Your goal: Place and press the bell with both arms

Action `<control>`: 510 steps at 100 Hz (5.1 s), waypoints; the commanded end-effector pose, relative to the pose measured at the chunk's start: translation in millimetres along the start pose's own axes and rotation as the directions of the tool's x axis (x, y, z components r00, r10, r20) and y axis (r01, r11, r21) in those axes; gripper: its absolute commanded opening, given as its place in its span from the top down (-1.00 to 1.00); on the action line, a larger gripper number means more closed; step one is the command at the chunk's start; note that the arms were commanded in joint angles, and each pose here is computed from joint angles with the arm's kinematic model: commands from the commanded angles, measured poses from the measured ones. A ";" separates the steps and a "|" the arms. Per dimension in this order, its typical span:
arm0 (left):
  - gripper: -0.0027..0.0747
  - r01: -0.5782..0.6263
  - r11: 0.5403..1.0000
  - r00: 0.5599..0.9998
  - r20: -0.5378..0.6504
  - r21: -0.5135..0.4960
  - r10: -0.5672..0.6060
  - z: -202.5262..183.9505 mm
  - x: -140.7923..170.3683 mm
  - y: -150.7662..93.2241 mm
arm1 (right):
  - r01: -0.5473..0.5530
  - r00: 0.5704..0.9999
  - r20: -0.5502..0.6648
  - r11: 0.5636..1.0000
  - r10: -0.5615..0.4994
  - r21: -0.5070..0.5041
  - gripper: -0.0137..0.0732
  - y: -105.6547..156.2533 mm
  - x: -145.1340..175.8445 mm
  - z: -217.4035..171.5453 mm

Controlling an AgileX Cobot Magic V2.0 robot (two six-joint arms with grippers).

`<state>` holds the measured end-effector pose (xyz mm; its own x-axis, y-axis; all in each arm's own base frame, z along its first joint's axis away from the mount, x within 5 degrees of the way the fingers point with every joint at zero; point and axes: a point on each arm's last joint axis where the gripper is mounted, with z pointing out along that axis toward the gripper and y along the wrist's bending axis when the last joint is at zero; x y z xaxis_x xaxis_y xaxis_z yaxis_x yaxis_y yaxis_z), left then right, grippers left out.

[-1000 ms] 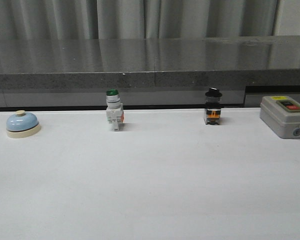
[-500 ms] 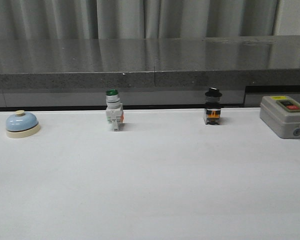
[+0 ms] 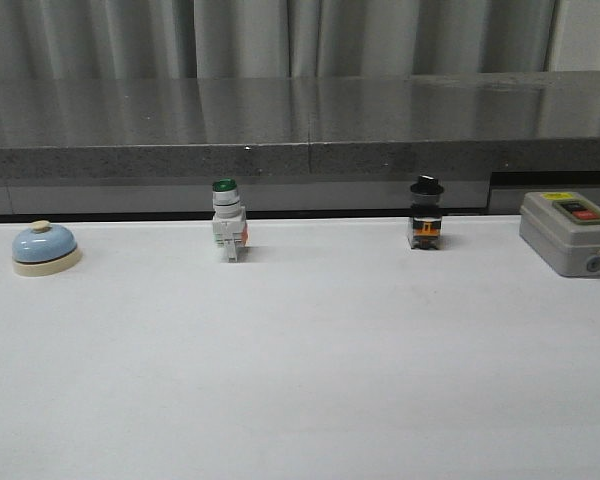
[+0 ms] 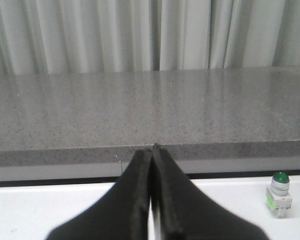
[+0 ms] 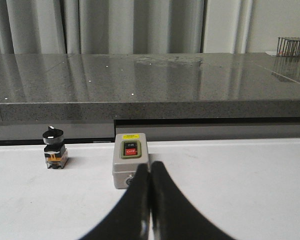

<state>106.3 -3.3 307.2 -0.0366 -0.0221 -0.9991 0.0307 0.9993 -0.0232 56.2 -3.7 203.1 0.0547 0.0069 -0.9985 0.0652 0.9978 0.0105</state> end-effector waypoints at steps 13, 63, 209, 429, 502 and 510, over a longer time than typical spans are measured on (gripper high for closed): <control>0.98 -0.002 1.000 0.993 -0.114 -0.004 0.001 51.2 -33.5 -0.3 | 0.012 0.993 0.121 1.000 -0.011 -0.006 0.82 0.7 -14.3 -2.3; -0.49 0.013 1.000 0.926 -0.377 -0.010 -0.016 165.1 -35.9 -0.5 | 0.012 0.993 0.121 1.000 -0.011 -0.006 0.82 0.7 -14.3 -2.3; -0.72 0.113 0.993 0.482 -0.872 -0.035 -0.086 336.2 87.4 -13.0 | 0.012 0.993 0.121 1.000 -0.011 -0.006 0.82 0.7 -14.3 -2.3; 0.04 0.085 0.814 0.504 -0.730 0.574 0.462 235.6 62.2 -261.1 | 0.012 0.993 0.121 1.000 -0.011 -0.006 0.82 0.7 -14.3 -2.3; -0.39 0.098 0.822 0.490 -0.746 0.561 0.451 239.4 73.9 -263.8 | 0.012 0.993 0.121 1.000 -0.011 -0.006 0.82 0.7 -14.3 -2.3; -0.05 0.091 0.822 0.519 -0.731 0.563 0.443 236.6 60.5 -261.5 | 0.012 0.993 0.121 1.000 -0.011 -0.006 0.82 0.7 -14.3 -2.3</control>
<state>335.6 -272.2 191.5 -0.7822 0.5127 -0.3540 0.5801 0.8065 -0.1139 56.2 -3.7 203.1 0.0547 0.0069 -0.9985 0.0652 0.9978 0.0105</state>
